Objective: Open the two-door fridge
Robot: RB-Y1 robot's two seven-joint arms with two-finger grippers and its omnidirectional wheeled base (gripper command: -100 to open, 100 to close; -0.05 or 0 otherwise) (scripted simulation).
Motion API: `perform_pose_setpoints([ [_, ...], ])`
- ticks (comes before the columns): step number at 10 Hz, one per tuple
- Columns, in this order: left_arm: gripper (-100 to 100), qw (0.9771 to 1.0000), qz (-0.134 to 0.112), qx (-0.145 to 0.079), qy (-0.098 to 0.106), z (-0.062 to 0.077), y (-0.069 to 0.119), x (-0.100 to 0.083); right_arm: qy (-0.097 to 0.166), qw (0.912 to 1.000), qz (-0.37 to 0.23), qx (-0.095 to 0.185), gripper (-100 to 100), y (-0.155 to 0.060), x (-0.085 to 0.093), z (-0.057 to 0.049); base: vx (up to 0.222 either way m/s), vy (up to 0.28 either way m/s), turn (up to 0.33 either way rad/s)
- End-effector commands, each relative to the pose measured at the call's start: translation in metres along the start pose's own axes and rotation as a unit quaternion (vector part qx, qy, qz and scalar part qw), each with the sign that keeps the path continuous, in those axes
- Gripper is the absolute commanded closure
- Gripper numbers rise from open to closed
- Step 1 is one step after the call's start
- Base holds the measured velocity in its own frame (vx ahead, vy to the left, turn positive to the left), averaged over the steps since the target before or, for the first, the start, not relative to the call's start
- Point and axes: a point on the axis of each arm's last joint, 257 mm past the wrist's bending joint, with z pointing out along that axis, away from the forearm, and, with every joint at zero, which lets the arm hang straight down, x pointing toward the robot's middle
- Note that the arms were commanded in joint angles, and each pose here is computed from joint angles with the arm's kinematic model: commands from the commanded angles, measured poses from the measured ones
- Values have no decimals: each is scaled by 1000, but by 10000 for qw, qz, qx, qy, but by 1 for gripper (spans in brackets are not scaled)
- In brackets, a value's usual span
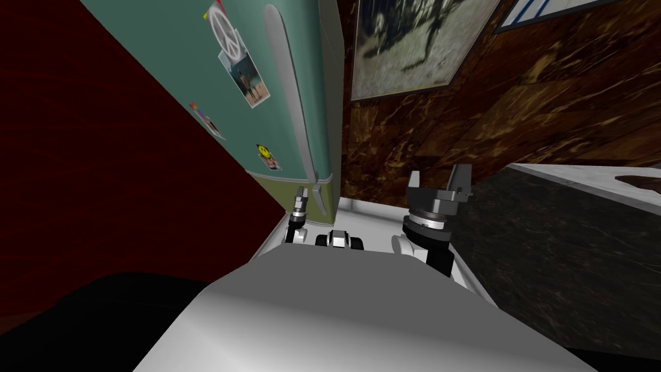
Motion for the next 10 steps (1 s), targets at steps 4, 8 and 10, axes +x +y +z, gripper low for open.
perform_pose_setpoints([
  [4,-100,9999,-21,-105,65,4,11,8,0,10000,0,0,0,0,0,0,45,-27,-25],
  [8,-100,9999,-16,-95,62,11,5,5,0,10000,0,0,0,0,0,0,27,-8,1],
  [10,100,9999,-22,-104,65,2,12,9,0,10000,0,0,0,0,0,0,-24,6,0],
])
